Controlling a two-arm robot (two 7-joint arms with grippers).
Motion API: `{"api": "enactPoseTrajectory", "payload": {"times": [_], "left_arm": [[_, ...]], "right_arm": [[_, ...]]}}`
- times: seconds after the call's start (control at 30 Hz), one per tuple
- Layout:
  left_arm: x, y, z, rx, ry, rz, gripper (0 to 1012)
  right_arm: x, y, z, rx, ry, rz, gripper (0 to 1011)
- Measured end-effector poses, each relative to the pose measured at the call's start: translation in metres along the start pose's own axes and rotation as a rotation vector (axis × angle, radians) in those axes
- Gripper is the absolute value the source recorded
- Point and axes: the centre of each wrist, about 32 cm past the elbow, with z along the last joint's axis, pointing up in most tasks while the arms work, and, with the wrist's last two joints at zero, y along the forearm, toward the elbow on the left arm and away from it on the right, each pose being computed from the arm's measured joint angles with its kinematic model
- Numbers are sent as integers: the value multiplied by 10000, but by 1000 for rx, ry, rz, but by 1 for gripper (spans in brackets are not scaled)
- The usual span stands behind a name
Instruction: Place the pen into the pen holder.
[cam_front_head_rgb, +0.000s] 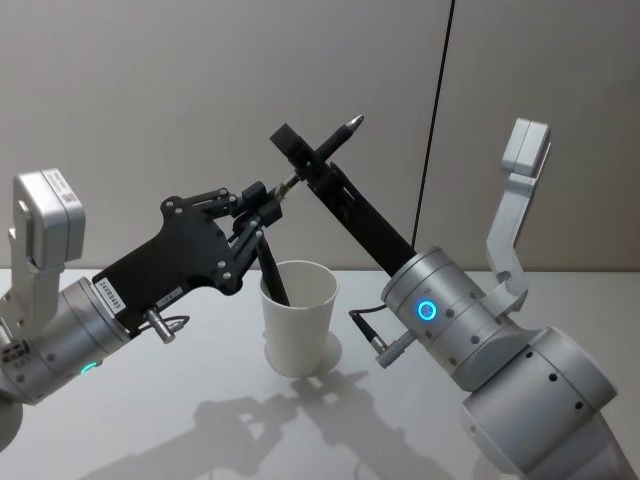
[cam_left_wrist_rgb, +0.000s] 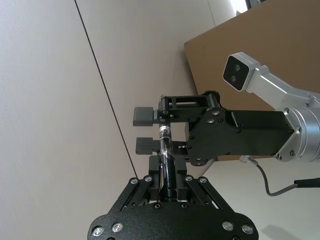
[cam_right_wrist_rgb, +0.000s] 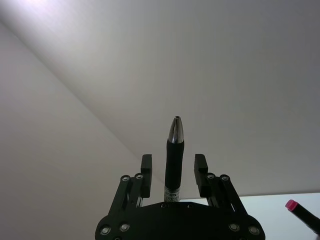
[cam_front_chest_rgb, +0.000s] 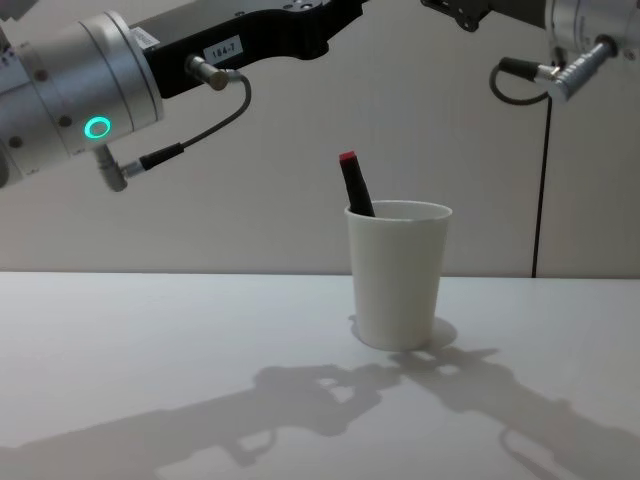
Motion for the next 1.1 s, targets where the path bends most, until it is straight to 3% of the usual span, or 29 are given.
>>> {"api": "enactPoseTrajectory", "payload": {"times": [0.4, 1.1], "left_arm": [[-1, 0, 1, 0, 0, 0, 189], [0, 0, 1, 0, 0, 0, 190]], "right_arm": [[-2, 9, -5, -2, -2, 1, 166], [-2, 14, -8, -3, -3, 1, 142]]}}
